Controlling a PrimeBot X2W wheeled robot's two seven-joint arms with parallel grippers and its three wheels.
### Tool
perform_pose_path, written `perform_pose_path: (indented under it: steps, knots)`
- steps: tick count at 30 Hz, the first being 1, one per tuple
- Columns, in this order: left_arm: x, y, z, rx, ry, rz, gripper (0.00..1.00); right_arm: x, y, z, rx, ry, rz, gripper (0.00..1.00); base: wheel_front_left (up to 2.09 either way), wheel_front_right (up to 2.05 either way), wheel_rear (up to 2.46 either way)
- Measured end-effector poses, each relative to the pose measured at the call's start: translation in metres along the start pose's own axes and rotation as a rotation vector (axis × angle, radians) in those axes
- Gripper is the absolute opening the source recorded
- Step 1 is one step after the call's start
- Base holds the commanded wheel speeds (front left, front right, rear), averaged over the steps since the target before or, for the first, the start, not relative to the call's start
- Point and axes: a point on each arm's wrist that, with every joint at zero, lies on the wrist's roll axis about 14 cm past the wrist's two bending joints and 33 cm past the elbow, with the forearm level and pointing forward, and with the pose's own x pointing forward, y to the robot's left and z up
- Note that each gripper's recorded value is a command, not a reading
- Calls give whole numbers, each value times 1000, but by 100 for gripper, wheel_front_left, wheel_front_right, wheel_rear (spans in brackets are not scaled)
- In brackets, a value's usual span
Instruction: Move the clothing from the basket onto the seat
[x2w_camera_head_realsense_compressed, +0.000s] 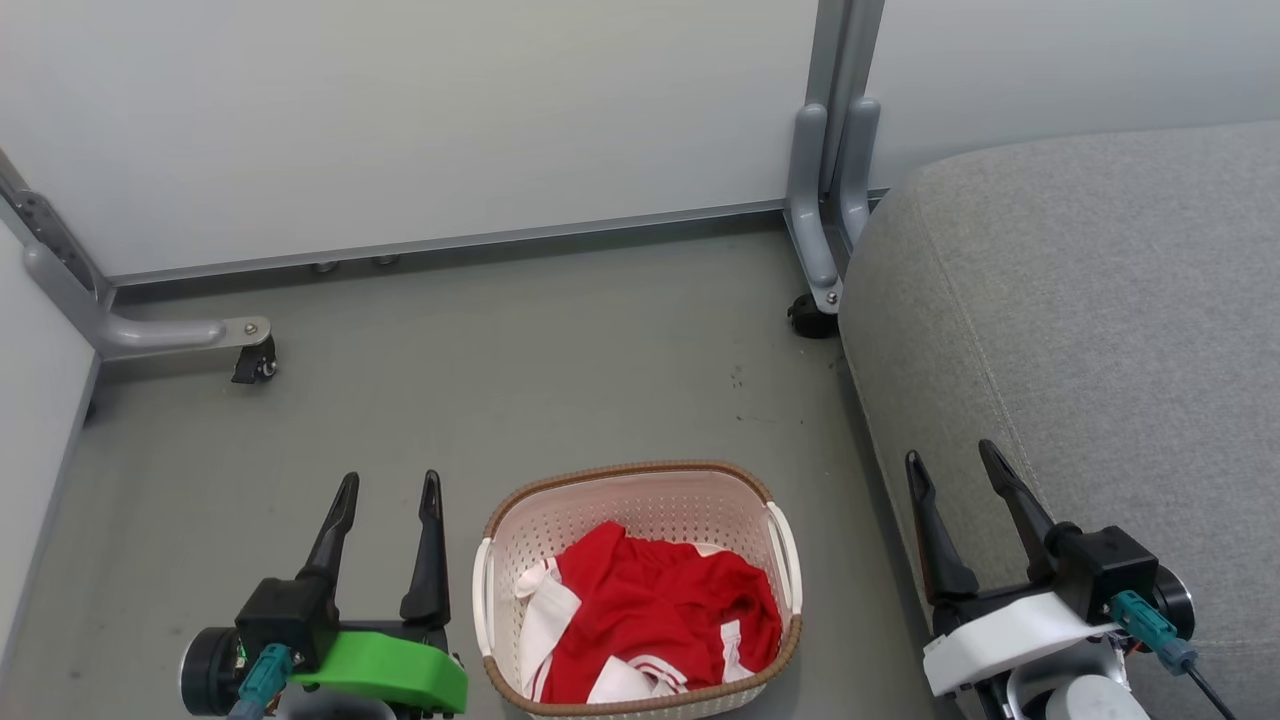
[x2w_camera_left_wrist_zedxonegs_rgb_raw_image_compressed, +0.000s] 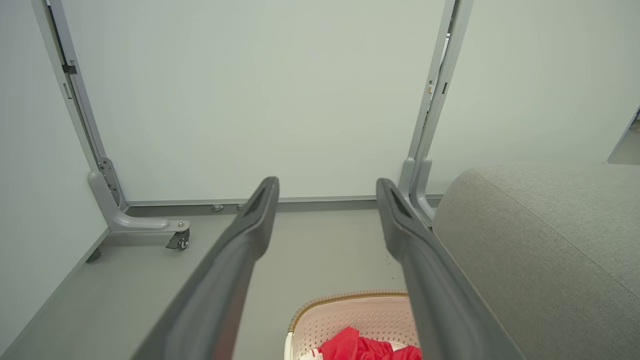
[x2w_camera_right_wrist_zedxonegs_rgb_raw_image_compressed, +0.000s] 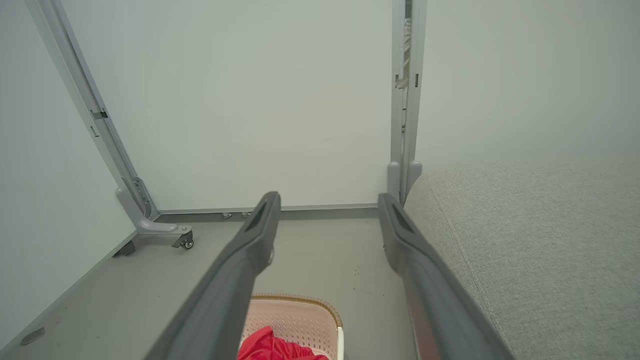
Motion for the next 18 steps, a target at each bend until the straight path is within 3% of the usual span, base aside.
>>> perform_pose_path:
  steps: [18]
  knots:
    - [8,-15,-34,58,99,-71,100,14,-12,-9,-11,25,-24,100,0,0,0]
